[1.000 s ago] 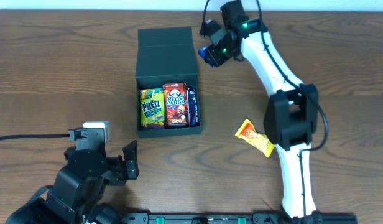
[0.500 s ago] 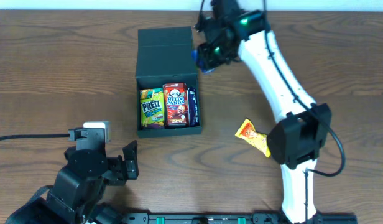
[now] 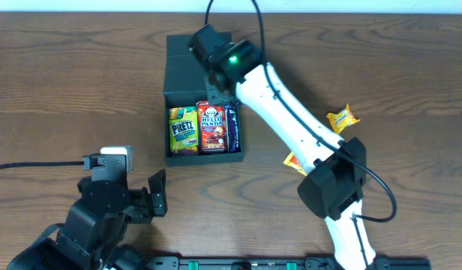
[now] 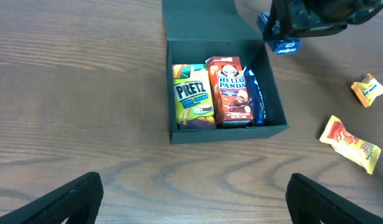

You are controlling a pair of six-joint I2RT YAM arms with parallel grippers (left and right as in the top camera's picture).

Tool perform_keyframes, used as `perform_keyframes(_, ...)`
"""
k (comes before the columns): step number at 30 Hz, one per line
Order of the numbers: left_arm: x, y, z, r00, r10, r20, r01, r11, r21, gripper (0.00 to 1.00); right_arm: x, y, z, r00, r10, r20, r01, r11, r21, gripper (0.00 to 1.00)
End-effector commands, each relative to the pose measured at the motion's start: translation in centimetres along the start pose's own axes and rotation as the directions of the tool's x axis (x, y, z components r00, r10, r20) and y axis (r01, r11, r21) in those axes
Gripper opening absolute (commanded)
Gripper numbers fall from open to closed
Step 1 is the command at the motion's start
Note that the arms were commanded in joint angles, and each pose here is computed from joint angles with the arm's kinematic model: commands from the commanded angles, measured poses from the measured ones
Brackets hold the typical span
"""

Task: Pack container
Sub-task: 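Lift the Eclipse tin over the box and lower it beside the Dairy Milk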

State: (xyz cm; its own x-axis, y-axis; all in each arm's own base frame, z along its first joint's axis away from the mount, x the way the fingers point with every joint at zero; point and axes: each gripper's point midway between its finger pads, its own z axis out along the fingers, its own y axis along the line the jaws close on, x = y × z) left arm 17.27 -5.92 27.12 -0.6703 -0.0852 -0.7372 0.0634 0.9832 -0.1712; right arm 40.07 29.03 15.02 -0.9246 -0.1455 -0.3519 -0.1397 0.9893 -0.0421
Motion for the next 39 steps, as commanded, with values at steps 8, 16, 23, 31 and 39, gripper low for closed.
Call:
perform_keyframes(8, -0.1, 0.0, -0.2, 1.000, -0.013, 0.004, 0.013, 1.000, 0.001, 0.95, 2.2, -1.1, 3.7, 0.990, 0.140, 0.004, -0.140, 0.984, 0.113, 0.01)
perform_keyframes(16, -0.1, 0.0, -0.2, 1.000, -0.013, 0.004, 0.013, 1.000, 0.001, 0.95, 3.2, -0.4, 5.3, 0.990, 0.139, -0.008, -0.138, 0.985, 0.100, 0.01)
perform_keyframes(23, -0.1, 0.0, -0.2, 1.000, -0.013, 0.004, 0.013, 1.000, 0.001, 0.95, 3.1, 0.1, 5.5, 0.991, 0.136, 0.002, -0.136, 0.987, 0.087, 0.01)
perform_keyframes(31, -0.1, 0.0, -0.2, 1.000, -0.013, 0.004, 0.013, 1.000, 0.001, 0.95, 3.6, 1.1, 5.3, 0.994, 0.107, 0.001, -0.106, 0.992, 0.073, 0.01)
perform_keyframes(39, -0.1, 0.0, -0.2, 1.000, -0.013, 0.004, 0.013, 1.000, 0.001, 0.95, 3.3, 1.3, 5.8, 0.996, 0.088, 0.016, -0.089, 0.994, 0.061, 0.01)
